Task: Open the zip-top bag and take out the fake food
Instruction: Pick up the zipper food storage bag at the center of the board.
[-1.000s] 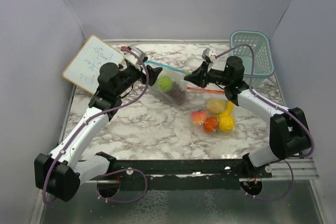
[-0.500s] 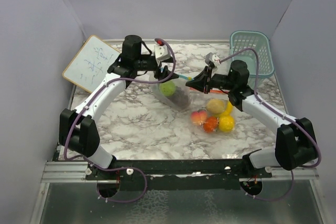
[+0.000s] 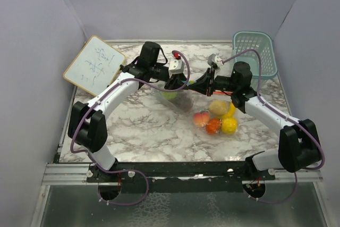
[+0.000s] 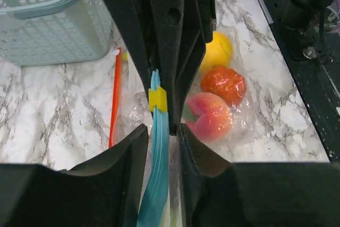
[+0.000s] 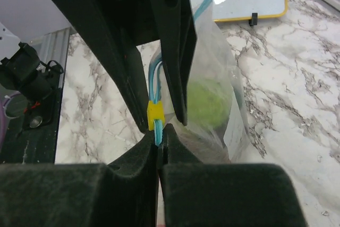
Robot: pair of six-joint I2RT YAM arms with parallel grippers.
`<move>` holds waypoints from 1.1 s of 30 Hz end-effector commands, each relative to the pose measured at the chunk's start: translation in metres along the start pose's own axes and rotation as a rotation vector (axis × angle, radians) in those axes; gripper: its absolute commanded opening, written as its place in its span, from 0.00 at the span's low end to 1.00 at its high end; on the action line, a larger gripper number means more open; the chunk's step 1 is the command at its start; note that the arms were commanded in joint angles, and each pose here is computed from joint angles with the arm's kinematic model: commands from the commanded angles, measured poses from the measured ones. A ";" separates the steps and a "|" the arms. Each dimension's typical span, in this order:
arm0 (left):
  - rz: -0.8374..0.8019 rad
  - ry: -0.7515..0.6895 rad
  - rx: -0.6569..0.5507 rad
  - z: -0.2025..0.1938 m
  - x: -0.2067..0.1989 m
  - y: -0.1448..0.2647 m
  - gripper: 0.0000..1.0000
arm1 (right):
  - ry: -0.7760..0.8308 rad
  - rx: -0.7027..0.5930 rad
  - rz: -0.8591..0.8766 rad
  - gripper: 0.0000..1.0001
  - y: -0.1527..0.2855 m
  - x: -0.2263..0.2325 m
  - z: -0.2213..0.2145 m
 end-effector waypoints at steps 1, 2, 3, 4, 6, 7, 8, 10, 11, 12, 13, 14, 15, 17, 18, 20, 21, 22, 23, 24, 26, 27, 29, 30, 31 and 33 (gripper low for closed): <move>-0.041 -0.020 -0.001 0.005 -0.005 -0.007 0.15 | 0.035 -0.042 0.025 0.01 0.000 0.003 0.018; -0.047 -0.021 -0.002 0.005 -0.006 -0.009 0.04 | 0.034 -0.046 0.027 0.02 0.000 0.004 0.020; -0.051 -0.021 -0.002 0.006 -0.006 -0.010 0.00 | 0.032 -0.048 0.029 0.01 0.000 0.005 0.020; -0.053 -0.019 -0.001 0.006 -0.007 -0.010 0.00 | 0.030 -0.048 0.029 0.01 0.001 0.006 0.021; -0.061 -0.016 -0.002 0.007 -0.009 -0.011 0.00 | 0.027 -0.048 0.016 0.01 0.002 0.007 0.021; -0.068 -0.015 -0.004 0.008 -0.012 -0.011 0.00 | 0.030 -0.050 0.003 0.02 0.004 0.007 0.022; -0.076 -0.014 -0.008 0.009 -0.014 -0.010 0.00 | 0.035 -0.055 -0.011 0.04 0.005 0.008 0.022; -0.089 -0.016 -0.013 0.010 -0.018 -0.009 0.00 | 0.053 -0.073 -0.036 0.18 0.008 0.009 0.025; -0.089 -0.015 -0.013 0.011 -0.018 -0.009 0.00 | 0.058 -0.077 -0.039 0.28 0.009 0.010 0.026; -0.089 -0.007 -0.011 0.010 -0.018 -0.009 0.00 | 0.066 -0.081 -0.039 0.36 0.010 0.011 0.028; -0.089 -0.002 -0.009 0.010 -0.018 -0.009 0.00 | 0.070 -0.081 -0.039 0.41 0.011 0.012 0.029; -0.092 0.005 -0.007 0.010 -0.017 -0.009 0.00 | 0.072 -0.077 -0.042 0.45 0.011 0.011 0.030; -0.096 0.011 -0.004 0.010 -0.017 -0.009 0.00 | 0.076 -0.070 -0.045 0.46 0.011 0.010 0.029; -0.103 0.022 0.003 0.012 -0.018 -0.009 0.00 | 0.083 -0.055 -0.052 0.48 0.011 0.009 0.026; -0.105 0.026 0.009 0.012 -0.019 -0.008 0.00 | 0.087 -0.047 -0.055 0.48 0.012 0.008 0.025; -0.104 0.028 0.017 0.015 -0.020 -0.007 0.00 | 0.090 -0.034 -0.052 0.49 0.012 0.008 0.021; -0.097 0.029 0.019 0.016 -0.020 -0.006 0.00 | 0.091 -0.027 -0.044 0.51 0.013 0.010 0.019; -0.087 0.032 0.020 0.017 -0.019 -0.005 0.00 | 0.094 -0.022 -0.034 0.54 0.013 0.012 0.017; -0.081 0.029 0.017 0.019 -0.018 -0.005 0.00 | 0.094 -0.016 -0.024 0.58 0.014 0.015 0.014; -0.076 0.024 0.015 0.019 -0.018 -0.004 0.00 | 0.097 -0.014 -0.018 0.62 0.015 0.017 0.013; -0.070 0.023 0.014 0.019 -0.018 -0.004 0.00 | 0.110 -0.022 -0.017 0.68 0.018 0.022 0.014; -0.069 0.024 0.015 0.018 -0.018 -0.005 0.00 | 0.115 -0.031 -0.031 0.72 0.019 0.023 0.016; -0.065 0.029 0.017 0.015 -0.018 -0.005 0.00 | 0.117 -0.043 -0.059 0.75 0.021 0.022 0.019; -0.066 0.030 0.018 0.014 -0.018 -0.005 0.01 | 0.119 -0.042 -0.076 0.75 0.022 0.020 0.020; -0.064 0.033 0.019 0.013 -0.018 -0.005 0.03 | 0.120 -0.035 -0.088 0.75 0.022 0.018 0.020; -0.051 0.039 0.027 0.010 -0.016 -0.005 0.10 | 0.120 -0.015 -0.098 0.75 0.023 0.016 0.018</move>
Point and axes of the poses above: each gripper's point midway between its finger pads, its own y axis back along the fingers, its own x axis along the line the jaws close on, z = x × y, the point moved 2 cm from there along y, back along the fingers, and after that the axes turned 8 degrees about y, right-handed, at the moved point
